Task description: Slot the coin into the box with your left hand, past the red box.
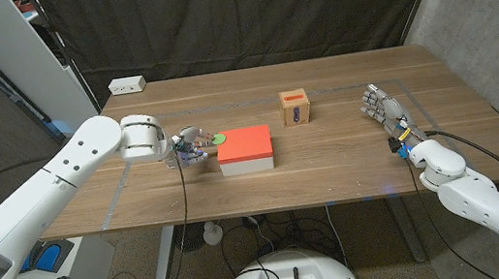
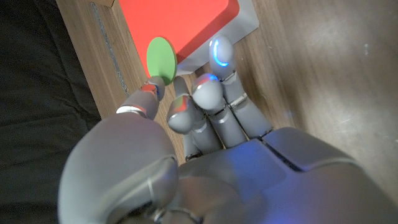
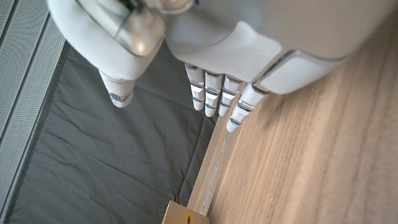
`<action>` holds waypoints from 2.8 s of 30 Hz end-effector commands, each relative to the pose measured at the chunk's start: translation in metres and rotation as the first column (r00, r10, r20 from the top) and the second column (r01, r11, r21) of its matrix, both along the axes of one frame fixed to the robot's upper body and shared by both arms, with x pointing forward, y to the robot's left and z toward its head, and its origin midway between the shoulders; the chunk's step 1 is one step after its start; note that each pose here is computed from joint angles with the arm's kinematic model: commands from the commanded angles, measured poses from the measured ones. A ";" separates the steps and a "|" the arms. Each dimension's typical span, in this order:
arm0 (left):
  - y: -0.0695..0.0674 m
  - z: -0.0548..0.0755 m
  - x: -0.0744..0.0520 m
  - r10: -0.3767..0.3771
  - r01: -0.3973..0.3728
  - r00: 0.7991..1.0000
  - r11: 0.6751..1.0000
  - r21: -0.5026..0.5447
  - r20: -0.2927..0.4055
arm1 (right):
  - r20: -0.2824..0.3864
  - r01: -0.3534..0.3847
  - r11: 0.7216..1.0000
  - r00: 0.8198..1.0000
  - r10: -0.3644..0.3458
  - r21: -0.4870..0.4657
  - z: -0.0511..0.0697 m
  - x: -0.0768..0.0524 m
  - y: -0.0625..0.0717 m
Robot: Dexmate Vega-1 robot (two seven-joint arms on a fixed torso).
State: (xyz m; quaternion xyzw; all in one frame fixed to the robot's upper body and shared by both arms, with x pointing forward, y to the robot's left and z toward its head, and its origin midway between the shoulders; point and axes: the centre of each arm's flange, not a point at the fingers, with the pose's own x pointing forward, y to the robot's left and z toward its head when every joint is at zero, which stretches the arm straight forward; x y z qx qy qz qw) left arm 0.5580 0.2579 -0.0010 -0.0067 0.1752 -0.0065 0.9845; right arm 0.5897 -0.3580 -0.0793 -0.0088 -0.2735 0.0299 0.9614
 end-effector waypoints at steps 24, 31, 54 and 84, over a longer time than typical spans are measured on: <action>0.031 -0.017 0.000 -0.111 0.115 0.993 0.987 -0.111 0.044 | -0.016 0.032 0.999 0.999 -0.032 -0.033 0.002 -0.010 0.013; 0.028 -0.021 0.005 -0.156 0.167 0.984 0.975 -0.149 0.081 | -0.020 0.036 0.999 0.999 -0.037 -0.038 0.000 -0.011 0.015; 0.018 -0.017 0.007 -0.129 0.133 0.990 0.987 -0.090 0.051 | -0.022 0.038 0.999 0.999 -0.039 -0.025 -0.001 -0.010 0.010; 0.002 -0.016 0.004 -0.065 0.071 0.996 0.989 -0.128 0.055 | -0.022 0.045 0.999 0.999 -0.045 0.026 -0.017 -0.010 -0.005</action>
